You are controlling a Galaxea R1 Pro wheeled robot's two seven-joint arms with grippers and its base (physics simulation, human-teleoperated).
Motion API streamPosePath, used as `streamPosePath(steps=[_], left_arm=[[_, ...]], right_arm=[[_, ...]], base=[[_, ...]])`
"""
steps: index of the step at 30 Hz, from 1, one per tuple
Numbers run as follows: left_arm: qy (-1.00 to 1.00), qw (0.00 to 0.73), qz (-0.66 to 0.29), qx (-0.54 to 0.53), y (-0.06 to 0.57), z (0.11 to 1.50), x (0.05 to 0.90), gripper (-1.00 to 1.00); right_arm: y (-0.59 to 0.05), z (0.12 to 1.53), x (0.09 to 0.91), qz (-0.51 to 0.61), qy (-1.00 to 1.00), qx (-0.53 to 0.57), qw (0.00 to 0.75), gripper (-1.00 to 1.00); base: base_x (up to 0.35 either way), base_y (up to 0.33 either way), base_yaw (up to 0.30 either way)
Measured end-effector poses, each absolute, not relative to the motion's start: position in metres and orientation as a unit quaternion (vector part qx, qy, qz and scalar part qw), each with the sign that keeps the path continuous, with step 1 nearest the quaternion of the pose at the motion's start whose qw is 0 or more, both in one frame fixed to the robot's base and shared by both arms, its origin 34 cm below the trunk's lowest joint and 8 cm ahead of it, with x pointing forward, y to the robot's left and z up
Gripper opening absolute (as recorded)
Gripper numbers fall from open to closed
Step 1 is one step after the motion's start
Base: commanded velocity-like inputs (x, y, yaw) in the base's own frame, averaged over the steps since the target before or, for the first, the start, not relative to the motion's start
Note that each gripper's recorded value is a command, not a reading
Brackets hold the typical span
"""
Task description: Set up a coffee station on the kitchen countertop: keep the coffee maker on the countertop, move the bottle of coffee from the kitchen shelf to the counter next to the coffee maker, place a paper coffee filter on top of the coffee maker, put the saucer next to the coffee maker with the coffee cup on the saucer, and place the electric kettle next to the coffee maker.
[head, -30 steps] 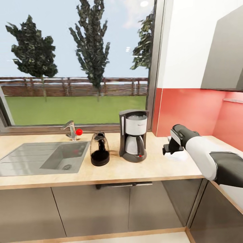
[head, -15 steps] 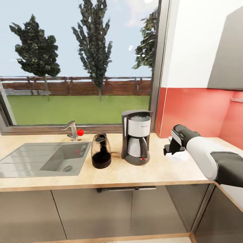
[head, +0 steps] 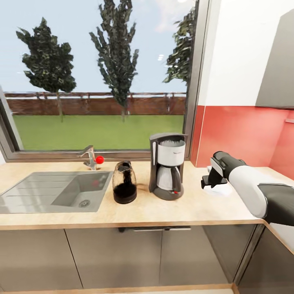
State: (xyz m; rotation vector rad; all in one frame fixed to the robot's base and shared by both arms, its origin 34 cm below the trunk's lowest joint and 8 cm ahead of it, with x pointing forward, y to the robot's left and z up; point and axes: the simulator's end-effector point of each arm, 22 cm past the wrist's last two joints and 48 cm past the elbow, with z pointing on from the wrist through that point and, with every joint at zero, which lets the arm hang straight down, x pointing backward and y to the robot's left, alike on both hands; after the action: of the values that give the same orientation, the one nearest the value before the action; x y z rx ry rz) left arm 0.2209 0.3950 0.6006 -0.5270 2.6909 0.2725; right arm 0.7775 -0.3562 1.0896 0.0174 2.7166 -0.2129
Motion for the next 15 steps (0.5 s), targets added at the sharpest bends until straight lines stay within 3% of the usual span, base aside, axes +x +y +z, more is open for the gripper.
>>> streamPosePath(steps=[6, 10, 15], left_arm=[[0.959, 0.187, 0.097, -0.188, 0.395, 0.600, 0.218, 1.00], [0.960, 0.185, 0.097, -0.188, 0.395, 0.599, 0.218, 1.00], [0.960, 0.185, 0.097, -0.188, 0.395, 0.599, 0.218, 1.00]], right_arm=[[-0.357, 1.089, 0.777, -0.082, 0.975, 0.004, 0.206, -1.00], [-0.363, 1.089, 0.777, -0.098, 0.974, -0.003, 0.202, -1.00], [-0.366, 1.085, 0.774, -0.104, 0.975, -0.005, 0.195, -1.00]], base=[[0.239, 0.014, 0.130], [0.051, 0.002, 0.148], [0.008, 0.000, 0.023]])
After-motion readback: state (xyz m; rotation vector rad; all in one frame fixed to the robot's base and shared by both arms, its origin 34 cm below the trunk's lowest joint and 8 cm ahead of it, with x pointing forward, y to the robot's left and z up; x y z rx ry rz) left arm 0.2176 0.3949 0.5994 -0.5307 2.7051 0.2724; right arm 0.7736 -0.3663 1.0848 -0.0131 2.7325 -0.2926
